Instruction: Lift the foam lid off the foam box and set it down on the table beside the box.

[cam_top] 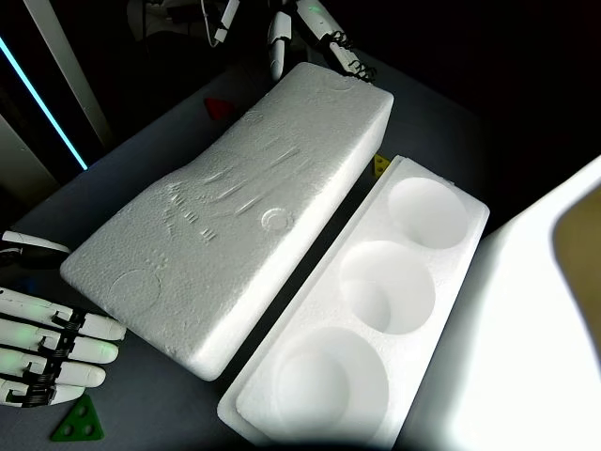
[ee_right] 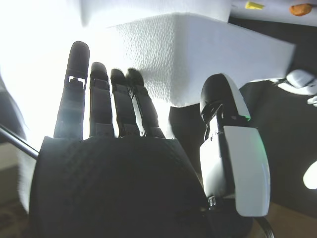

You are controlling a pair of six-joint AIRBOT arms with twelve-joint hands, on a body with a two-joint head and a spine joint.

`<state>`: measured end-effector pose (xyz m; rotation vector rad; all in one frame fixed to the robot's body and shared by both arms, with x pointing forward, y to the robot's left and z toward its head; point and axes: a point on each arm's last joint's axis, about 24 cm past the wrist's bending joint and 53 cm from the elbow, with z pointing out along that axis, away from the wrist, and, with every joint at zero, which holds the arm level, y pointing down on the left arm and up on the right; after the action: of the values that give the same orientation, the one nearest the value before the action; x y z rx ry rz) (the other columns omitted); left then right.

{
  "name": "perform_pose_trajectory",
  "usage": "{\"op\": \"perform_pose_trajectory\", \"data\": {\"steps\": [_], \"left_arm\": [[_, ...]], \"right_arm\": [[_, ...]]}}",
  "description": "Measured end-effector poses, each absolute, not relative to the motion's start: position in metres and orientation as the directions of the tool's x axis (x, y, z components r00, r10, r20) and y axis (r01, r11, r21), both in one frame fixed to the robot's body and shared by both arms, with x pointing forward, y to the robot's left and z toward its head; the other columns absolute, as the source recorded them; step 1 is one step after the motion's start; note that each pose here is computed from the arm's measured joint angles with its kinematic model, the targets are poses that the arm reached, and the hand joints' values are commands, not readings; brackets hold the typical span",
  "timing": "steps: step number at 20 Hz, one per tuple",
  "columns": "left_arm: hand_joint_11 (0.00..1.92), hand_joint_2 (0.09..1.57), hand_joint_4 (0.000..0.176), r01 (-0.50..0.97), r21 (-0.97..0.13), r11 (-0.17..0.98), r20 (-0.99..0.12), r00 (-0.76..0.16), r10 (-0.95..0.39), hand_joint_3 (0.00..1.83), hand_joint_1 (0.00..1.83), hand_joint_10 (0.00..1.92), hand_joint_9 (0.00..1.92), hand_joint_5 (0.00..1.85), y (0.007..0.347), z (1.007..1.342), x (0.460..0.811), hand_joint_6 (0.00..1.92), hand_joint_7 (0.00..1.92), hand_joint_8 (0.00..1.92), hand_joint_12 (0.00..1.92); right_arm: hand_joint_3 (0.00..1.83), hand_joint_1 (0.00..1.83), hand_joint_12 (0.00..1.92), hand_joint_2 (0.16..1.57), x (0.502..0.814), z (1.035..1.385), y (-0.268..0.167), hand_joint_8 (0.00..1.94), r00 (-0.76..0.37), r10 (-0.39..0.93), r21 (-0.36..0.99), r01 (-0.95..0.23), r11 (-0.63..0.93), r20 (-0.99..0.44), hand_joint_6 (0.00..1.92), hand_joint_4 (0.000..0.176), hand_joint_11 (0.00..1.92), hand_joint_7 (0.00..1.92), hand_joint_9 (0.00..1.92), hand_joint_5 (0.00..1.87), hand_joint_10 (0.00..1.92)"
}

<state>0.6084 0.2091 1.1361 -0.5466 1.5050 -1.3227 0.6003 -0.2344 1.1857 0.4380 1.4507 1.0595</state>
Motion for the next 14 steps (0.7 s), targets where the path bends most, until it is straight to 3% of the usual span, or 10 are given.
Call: {"op": "perform_pose_trajectory", "data": {"steps": [3, 5, 9, 11, 12, 13, 14], "left_arm": [[0.0, 1.13, 0.0, 0.251, -0.92, 0.3, -0.38, -0.386, -0.841, 0.0, 0.31, 0.0, 0.0, 0.07, 0.21, 1.127, 0.611, 0.0, 0.0, 0.0, 0.0], [0.0, 1.12, 0.0, 0.233, -0.922, 0.31, -0.38, -0.386, -0.841, 0.0, 0.36, 0.0, 0.0, 0.05, 0.211, 1.12, 0.615, 0.0, 0.0, 0.0, 0.0], [0.0, 1.11, 0.0, 0.191, -0.926, 0.326, -0.375, -0.363, -0.853, 0.0, 0.36, 0.0, 0.0, 0.0, 0.221, 1.112, 0.621, 0.0, 0.0, 0.0, 0.0], [0.0, 1.12, 0.0, 0.193, -0.923, 0.332, -0.381, -0.357, -0.853, 0.0, 0.35, 0.0, 0.0, 0.0, 0.223, 1.112, 0.62, 0.0, 0.0, 0.0, 0.0], [0.0, 1.12, 0.004, 0.197, -0.921, 0.337, -0.387, -0.354, -0.851, 0.0, 0.35, 0.0, 0.0, 0.0, 0.224, 1.113, 0.62, 0.0, 0.0, 0.0, 0.0], [0.0, 1.13, 0.023, 0.219, -0.916, 0.335, -0.394, -0.346, -0.851, 0.0, 0.34, 0.0, 0.0, 0.0, 0.225, 1.12, 0.62, 0.0, 0.0, 0.0, 0.0], [0.0, 1.13, 0.02, 0.238, -0.908, 0.344, -0.41, -0.342, -0.845, 0.0, 0.34, 0.0, 0.0, 0.0, 0.226, 1.125, 0.62, 0.0, 0.0, 0.0, 0.0]], "right_arm": [[0.0, 0.33, 0.98, 1.21, 0.604, 1.178, -0.24, 0.0, -0.201, 0.79, 0.805, -0.292, 0.516, -0.579, 0.0, 0.0, 0.0, 0.01, 0.02, 0.1, 0.0], [0.0, 0.38, 1.23, 1.19, 0.608, 1.174, -0.245, 0.0, -0.195, 0.792, 0.807, -0.278, 0.521, -0.579, 0.0, 0.0, 0.0, 0.0, 0.06, 0.0, 0.02], [0.0, 0.36, 1.39, 1.17, 0.615, 1.156, -0.259, 0.0, -0.189, 0.797, 0.817, -0.204, 0.539, -0.573, 0.0, 0.0, 0.0, 0.0, 0.05, 0.0, 0.01], [0.0, 0.38, 1.27, 1.2, 0.615, 1.155, -0.262, 0.0, -0.18, 0.802, 0.82, -0.194, 0.538, -0.569, 0.0, 0.0, 0.0, 0.0, 0.0, 0.0, 0.0], [0.0, 0.33, 1.02, 1.21, 0.615, 1.156, -0.262, 0.0, -0.178, 0.802, 0.819, -0.199, 0.538, -0.57, 0.0, 0.0, 0.0, 0.0, 0.0, 0.0, 0.0], [0.0, 0.23, 0.76, 1.21, 0.615, 1.162, -0.26, 0.0, -0.177, 0.797, 0.813, -0.219, 0.54, -0.577, 0.0, 0.002, 0.0, 0.0, 0.0, 0.0, 0.0], [0.0, 0.19, 0.58, 1.2, 0.615, 1.167, -0.258, 0.0, -0.174, 0.795, 0.809, -0.237, 0.538, -0.581, 0.0, 0.02, 0.0, 0.0, 0.0, 0.0, 0.0]]}}
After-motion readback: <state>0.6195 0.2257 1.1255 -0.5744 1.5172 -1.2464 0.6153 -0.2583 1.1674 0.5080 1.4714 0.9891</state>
